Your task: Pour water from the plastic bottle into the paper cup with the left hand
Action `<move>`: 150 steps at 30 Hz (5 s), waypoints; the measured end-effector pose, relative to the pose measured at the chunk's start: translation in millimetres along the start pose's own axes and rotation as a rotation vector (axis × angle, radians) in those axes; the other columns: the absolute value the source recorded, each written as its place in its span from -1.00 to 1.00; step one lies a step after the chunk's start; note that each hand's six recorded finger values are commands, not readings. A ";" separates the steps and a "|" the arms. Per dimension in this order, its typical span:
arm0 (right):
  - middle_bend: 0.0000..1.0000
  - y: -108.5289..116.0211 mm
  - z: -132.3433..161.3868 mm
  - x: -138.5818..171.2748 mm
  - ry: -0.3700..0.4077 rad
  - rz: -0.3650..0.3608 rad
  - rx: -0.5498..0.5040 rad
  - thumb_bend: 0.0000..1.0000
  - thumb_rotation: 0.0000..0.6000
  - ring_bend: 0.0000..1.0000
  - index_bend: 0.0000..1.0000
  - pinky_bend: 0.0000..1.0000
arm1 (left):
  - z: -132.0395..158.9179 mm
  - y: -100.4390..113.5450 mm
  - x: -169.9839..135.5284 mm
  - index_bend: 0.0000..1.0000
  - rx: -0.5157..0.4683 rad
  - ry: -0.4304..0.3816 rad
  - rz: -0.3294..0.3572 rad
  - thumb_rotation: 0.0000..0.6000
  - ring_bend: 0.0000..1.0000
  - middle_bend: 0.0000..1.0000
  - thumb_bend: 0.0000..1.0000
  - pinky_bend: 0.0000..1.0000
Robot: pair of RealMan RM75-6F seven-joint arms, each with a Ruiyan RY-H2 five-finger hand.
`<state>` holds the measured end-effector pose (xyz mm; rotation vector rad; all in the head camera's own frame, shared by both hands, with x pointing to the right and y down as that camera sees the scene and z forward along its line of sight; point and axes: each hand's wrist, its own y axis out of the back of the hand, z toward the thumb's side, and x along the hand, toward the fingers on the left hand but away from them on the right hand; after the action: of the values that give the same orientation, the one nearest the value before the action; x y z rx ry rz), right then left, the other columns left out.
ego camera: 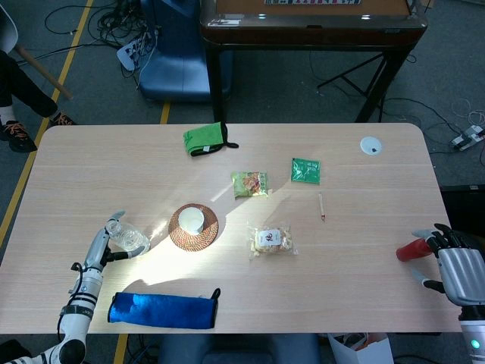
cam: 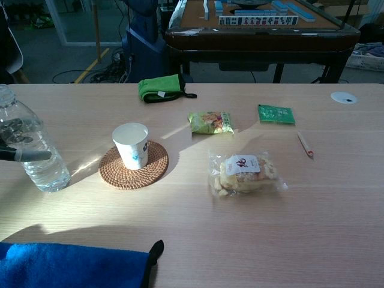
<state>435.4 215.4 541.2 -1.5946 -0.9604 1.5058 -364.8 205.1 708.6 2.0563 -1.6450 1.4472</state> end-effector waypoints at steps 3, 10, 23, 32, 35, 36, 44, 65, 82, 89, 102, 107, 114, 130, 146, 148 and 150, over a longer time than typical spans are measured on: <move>-0.37 0.5 -0.2 0.2 0.000 -0.001 -0.001 -0.89 1.00 -0.68 -0.40 -0.43 | -1.0 -1.7 0.2 -0.59 0.002 0.006 -0.010 1.00 -0.80 -0.78 -1.00 -0.61; -0.37 1.6 -0.5 0.6 0.000 -0.005 -0.003 -0.89 1.00 -0.68 -0.40 -0.43 | -3.5 -5.2 1.4 -0.52 -0.004 0.019 -0.024 1.00 -0.73 -0.68 -1.00 -0.61; -0.35 1.7 -0.7 0.5 0.000 -0.004 -0.005 -0.89 1.00 -0.66 -0.40 -0.43 | -4.9 -8.7 4.1 -0.41 -0.022 0.016 -0.019 1.00 -0.63 -0.52 -1.00 -0.56; -0.34 1.5 -0.5 0.5 0.000 -0.003 -0.005 -0.89 1.00 -0.65 -0.40 -0.43 | -4.5 -5.0 3.3 -0.12 -0.037 -0.009 0.035 1.00 -0.32 -0.17 -1.00 -0.31; -0.34 1.6 -0.5 0.6 0.000 -0.004 -0.006 -0.89 1.00 -0.65 -0.40 -0.43 | -4.1 -5.6 3.3 -0.07 -0.028 -0.014 0.044 1.00 -0.27 -0.12 -1.00 -0.25; -0.34 1.6 -0.5 0.6 0.000 -0.004 -0.006 -0.89 1.00 -0.65 -0.40 -0.43 | -4.2 -6.0 3.3 -0.07 -0.025 -0.015 0.045 1.00 -0.26 -0.11 -1.00 -0.23; -0.33 2.7 -0.9 0.8 -0.001 -0.006 -0.011 -0.89 1.00 -0.64 -0.40 -0.43 | -4.9 -8.6 3.5 -0.01 -0.010 -0.015 0.048 1.00 -0.21 -0.04 -0.89 -0.14; -0.32 4.4 -0.5 1.8 0.003 -0.011 -0.014 -0.89 1.00 -0.64 -0.40 -0.43 | 36.6 0.3 7.2 0.22 0.241 -0.120 0.126 1.00 0.11 0.31 -0.60 0.18; -0.32 4.4 -1.0 1.4 0.001 -0.009 -0.016 -0.89 1.00 -0.64 -0.40 -0.43 | 80.0 -10.9 20.4 0.29 0.781 -0.236 0.097 1.00 0.16 0.43 -0.60 0.21; -0.32 5.6 -2.2 1.6 -0.001 -0.011 -0.019 -0.89 1.00 -0.64 -0.40 -0.43 | 88.8 -19.2 28.1 0.29 0.953 -0.208 0.066 1.00 0.16 0.43 -0.60 0.21; -0.32 7.6 -2.7 2.1 0.001 -0.015 -0.024 -0.89 1.00 -0.64 -0.40 -0.43 | 93.7 -24.1 34.3 0.29 1.130 -0.059 0.034 1.00 0.17 0.45 -0.60 0.22; -0.32 6.9 -2.3 2.0 0.002 -0.013 -0.022 -0.89 1.00 -0.64 -0.40 -0.43 | 96.9 -21.1 34.2 0.29 1.186 0.000 0.054 1.00 0.17 0.45 -0.60 0.22; -0.32 6.6 -2.2 1.7 0.002 -0.012 -0.022 -0.89 1.00 -0.64 -0.40 -0.43 | 101.5 -21.2 35.0 0.29 1.265 0.071 0.052 1.00 0.17 0.45 -0.59 0.22; -0.32 7.9 -3.2 1.8 0.001 -0.014 -0.029 -0.89 1.00 -0.64 -0.40 -0.43 | 125.6 -44.9 40.9 0.28 1.398 0.134 0.014 1.00 0.17 0.45 -0.59 0.22; -0.32 12.6 -4.3 3.6 0.007 -0.020 -0.051 -0.89 1.00 -0.64 -0.40 -0.43 | 135.3 -56.1 48.0 0.28 1.500 0.184 0.013 1.00 0.17 0.46 -0.59 0.22; -0.32 12.3 -4.4 3.5 0.007 -0.018 -0.051 -0.89 1.00 -0.64 -0.40 -0.43 | 136.3 -57.4 47.8 0.28 1.511 0.188 0.014 1.00 0.17 0.46 -0.59 0.22; -0.32 12.1 -4.2 3.4 0.009 -0.016 -0.052 -0.89 1.00 -0.64 -0.40 -0.43 | 137.9 -59.5 47.8 0.28 1.524 0.191 0.014 1.00 0.17 0.46 -0.59 0.22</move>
<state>440.1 212.9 529.1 -1.6244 -1.0127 1.4727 -239.1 110.7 696.3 2.0853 -0.2535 3.3042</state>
